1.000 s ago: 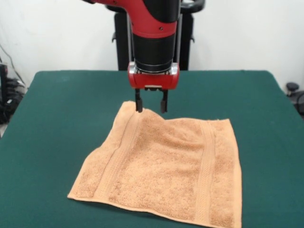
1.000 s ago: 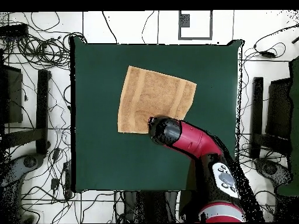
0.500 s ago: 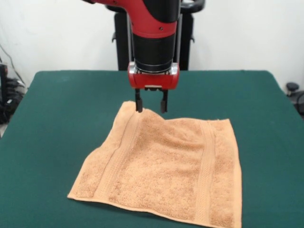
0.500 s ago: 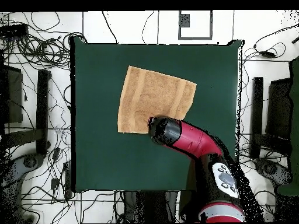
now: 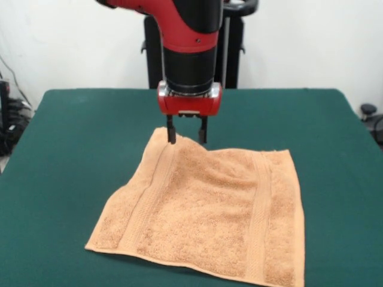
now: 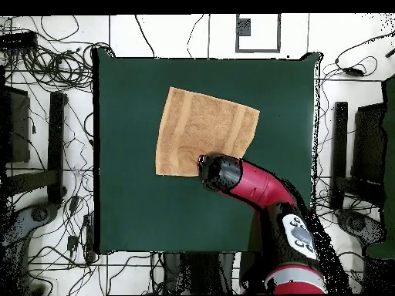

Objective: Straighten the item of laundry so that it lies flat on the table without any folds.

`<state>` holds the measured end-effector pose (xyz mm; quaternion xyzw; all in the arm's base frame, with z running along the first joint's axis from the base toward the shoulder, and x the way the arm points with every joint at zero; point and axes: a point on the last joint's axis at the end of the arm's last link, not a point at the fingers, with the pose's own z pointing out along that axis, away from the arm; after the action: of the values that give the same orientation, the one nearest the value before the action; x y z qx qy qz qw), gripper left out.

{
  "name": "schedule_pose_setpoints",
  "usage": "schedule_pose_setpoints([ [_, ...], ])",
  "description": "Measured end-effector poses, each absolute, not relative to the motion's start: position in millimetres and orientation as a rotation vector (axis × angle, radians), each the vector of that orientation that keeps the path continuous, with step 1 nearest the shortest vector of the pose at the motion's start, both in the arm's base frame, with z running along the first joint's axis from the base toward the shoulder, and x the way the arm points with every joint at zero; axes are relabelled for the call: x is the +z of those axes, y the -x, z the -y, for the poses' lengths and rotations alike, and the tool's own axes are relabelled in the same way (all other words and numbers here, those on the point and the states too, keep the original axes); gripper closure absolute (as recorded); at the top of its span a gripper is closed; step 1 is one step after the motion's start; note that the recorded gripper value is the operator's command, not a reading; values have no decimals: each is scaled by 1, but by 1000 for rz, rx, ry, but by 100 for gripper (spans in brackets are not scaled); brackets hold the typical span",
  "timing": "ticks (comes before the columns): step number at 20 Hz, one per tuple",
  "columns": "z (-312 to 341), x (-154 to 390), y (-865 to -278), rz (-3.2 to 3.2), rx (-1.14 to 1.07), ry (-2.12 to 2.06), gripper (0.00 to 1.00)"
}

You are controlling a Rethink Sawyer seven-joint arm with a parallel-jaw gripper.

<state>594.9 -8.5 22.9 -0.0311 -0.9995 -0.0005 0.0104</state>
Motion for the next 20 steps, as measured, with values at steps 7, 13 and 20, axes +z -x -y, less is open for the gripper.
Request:
schedule_pose_setpoints([
  [7,36,-23,-579,3082,13,110,0],
  [13,51,-42,-575,3070,2,104,0],
  [20,52,-42,-577,3062,-1,64,0],
])
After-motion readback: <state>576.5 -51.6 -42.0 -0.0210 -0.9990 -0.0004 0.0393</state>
